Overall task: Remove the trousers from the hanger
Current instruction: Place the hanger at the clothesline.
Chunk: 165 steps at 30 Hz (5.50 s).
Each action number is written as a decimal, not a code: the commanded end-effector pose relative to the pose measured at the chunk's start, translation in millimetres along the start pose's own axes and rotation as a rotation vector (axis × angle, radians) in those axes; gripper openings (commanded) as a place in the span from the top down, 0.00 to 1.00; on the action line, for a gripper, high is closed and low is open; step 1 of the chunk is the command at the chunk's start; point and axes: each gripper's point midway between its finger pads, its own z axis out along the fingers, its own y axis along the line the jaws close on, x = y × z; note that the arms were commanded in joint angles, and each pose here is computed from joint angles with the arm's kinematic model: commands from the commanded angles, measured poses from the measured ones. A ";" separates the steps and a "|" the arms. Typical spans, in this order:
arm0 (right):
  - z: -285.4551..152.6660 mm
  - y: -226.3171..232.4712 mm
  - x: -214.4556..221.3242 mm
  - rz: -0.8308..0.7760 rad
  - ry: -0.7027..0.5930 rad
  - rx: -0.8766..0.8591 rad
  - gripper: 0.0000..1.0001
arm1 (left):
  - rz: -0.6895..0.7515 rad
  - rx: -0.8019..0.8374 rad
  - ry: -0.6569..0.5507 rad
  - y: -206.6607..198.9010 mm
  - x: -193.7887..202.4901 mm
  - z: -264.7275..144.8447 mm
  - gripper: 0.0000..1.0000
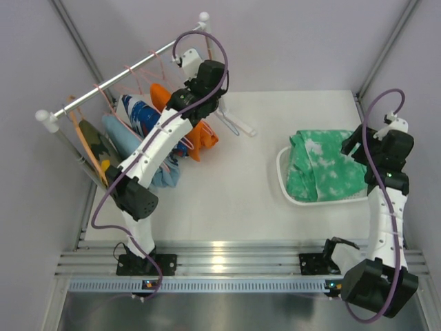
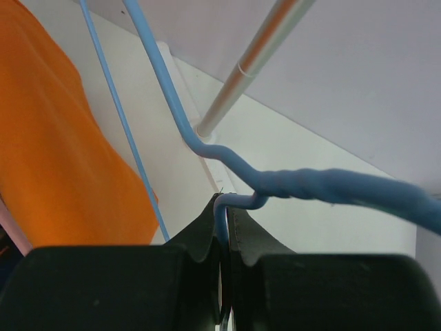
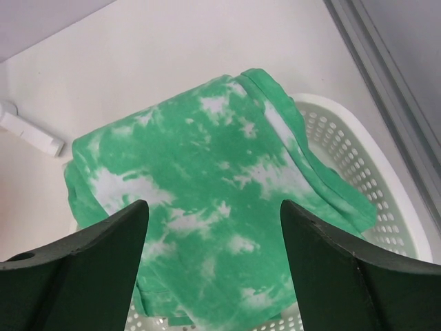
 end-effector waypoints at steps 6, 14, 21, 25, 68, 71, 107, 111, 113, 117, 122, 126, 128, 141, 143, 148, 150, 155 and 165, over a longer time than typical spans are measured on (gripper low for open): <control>-18.6 15.5 -36.6 -0.045 -0.088 -0.020 0.23 | -0.050 0.023 -0.192 -5.1 -70.1 9.1 1.00; -20.4 17.3 -38.7 -0.058 -0.079 -0.015 0.23 | -0.018 0.014 -0.269 -8.0 -83.0 19.9 1.00; -20.2 19.4 -41.0 -0.071 -0.076 -0.020 0.23 | -0.017 -0.014 -0.294 0.1 -90.6 35.4 1.00; -20.5 20.2 -41.3 -0.073 -0.074 -0.021 0.23 | -0.052 -0.005 -0.279 4.5 -93.4 41.2 1.00; -54.6 111.8 -94.2 -0.258 -0.220 -0.296 0.13 | 0.005 0.035 -0.261 17.8 -112.5 38.1 0.39; -68.0 148.7 -112.7 -0.270 -0.287 -0.426 0.12 | 0.011 0.090 -0.256 11.5 -121.3 17.8 0.35; -33.3 516.3 -68.4 -0.412 -0.372 -1.053 0.16 | 0.120 0.227 -0.273 98.6 -146.9 -182.2 0.20; -24.2 525.7 -61.5 -0.424 -0.381 -1.015 0.19 | 0.126 0.199 -0.275 109.6 -143.5 -183.9 0.20; -18.2 528.2 -54.9 -0.435 -0.377 -0.988 0.20 | 0.128 0.193 -0.281 114.2 -144.9 -187.6 0.20; -4.5 534.5 -41.1 -0.465 -0.381 -0.959 0.21 | 0.137 0.183 -0.286 122.5 -145.9 -194.7 0.20; 4.9 541.9 -34.9 -0.460 -0.386 -0.937 0.25 | 0.143 0.165 -0.297 133.2 -148.2 -202.9 0.20; 10.1 547.7 -27.7 -0.462 -0.382 -0.937 0.34 | 0.144 0.141 -0.305 142.8 -146.6 -205.2 0.20; 13.3 547.4 -29.6 -0.455 -0.388 -0.916 0.41 | 0.140 0.129 -0.311 147.8 -146.6 -207.0 0.20; 30.3 542.0 -40.3 -0.421 -0.393 -0.839 0.83 | 0.133 0.109 -0.329 158.7 -148.3 -213.6 0.20; 35.0 538.1 -45.0 -0.392 -0.384 -0.831 0.87 | 0.136 0.111 -0.324 158.1 -146.8 -212.7 0.20; 40.7 535.7 -45.6 -0.381 -0.368 -0.845 0.95 | 0.134 0.103 -0.330 160.9 -148.1 -213.9 0.20; 40.7 535.7 -44.0 -0.390 -0.364 -0.857 0.84 | 0.135 0.101 -0.327 161.3 -146.9 -213.1 0.20; 35.6 532.7 -47.4 -0.396 -0.360 -0.881 0.56 | 0.150 0.101 -0.323 161.2 -144.8 -211.7 0.20; 16.8 518.2 -81.8 -0.325 -0.388 -0.896 0.52 | 0.167 0.114 -0.303 158.3 -138.6 -207.9 0.20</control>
